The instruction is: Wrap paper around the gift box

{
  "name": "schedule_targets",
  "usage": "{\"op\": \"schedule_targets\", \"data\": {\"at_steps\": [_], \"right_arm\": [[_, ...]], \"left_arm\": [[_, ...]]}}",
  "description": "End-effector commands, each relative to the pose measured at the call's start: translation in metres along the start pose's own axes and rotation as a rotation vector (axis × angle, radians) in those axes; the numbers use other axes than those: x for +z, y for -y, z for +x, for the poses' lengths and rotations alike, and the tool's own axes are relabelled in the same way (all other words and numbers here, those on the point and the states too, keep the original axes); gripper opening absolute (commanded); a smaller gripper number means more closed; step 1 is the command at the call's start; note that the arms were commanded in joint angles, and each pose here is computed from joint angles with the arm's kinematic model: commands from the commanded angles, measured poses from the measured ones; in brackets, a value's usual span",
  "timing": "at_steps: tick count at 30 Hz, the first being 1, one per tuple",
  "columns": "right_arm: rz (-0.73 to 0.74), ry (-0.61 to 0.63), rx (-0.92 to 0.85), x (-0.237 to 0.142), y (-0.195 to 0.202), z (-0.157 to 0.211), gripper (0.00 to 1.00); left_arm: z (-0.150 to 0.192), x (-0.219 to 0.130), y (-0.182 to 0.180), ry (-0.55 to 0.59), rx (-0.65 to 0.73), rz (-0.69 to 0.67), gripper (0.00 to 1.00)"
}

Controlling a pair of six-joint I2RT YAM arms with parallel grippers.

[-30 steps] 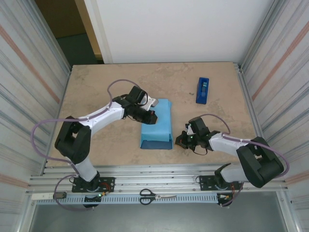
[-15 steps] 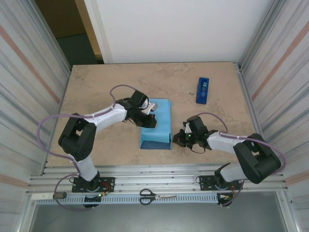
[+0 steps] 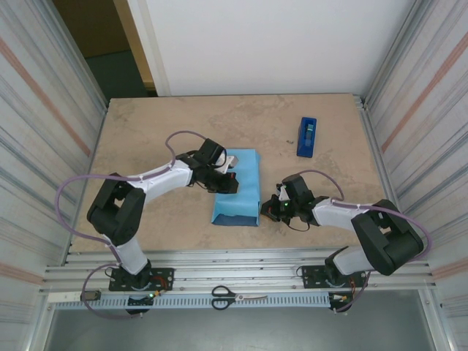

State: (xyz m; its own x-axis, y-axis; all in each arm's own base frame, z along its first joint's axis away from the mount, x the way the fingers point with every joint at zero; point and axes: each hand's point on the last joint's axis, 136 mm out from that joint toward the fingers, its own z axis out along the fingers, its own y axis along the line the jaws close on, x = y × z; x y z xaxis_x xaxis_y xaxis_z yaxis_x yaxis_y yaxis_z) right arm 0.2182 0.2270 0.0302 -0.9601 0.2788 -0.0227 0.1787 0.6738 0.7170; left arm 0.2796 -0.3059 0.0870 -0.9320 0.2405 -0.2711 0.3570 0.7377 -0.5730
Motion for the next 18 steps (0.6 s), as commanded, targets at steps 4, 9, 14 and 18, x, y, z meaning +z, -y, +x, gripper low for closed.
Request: {"op": "schedule_targets", "data": {"at_steps": [4, 9, 14, 18], "right_arm": [[0.03, 0.03, -0.003, -0.012, 0.0, -0.005, 0.02], [-0.024, 0.015, -0.011, -0.009, -0.009, -0.006, 0.02], [-0.004, 0.025, 0.002, -0.005, -0.009, -0.009, 0.02], [0.067, 0.086, -0.005, -0.019, 0.002, -0.013, 0.04]], "left_arm": [[0.022, 0.014, -0.038, -0.035, -0.065, -0.156, 0.02], [0.018, 0.01, -0.034, -0.035, -0.031, -0.13, 0.02], [0.011, 0.006, -0.029, -0.038, 0.015, -0.134, 0.03], [0.005, 0.001, -0.014, -0.028, 0.059, -0.08, 0.08]]}}
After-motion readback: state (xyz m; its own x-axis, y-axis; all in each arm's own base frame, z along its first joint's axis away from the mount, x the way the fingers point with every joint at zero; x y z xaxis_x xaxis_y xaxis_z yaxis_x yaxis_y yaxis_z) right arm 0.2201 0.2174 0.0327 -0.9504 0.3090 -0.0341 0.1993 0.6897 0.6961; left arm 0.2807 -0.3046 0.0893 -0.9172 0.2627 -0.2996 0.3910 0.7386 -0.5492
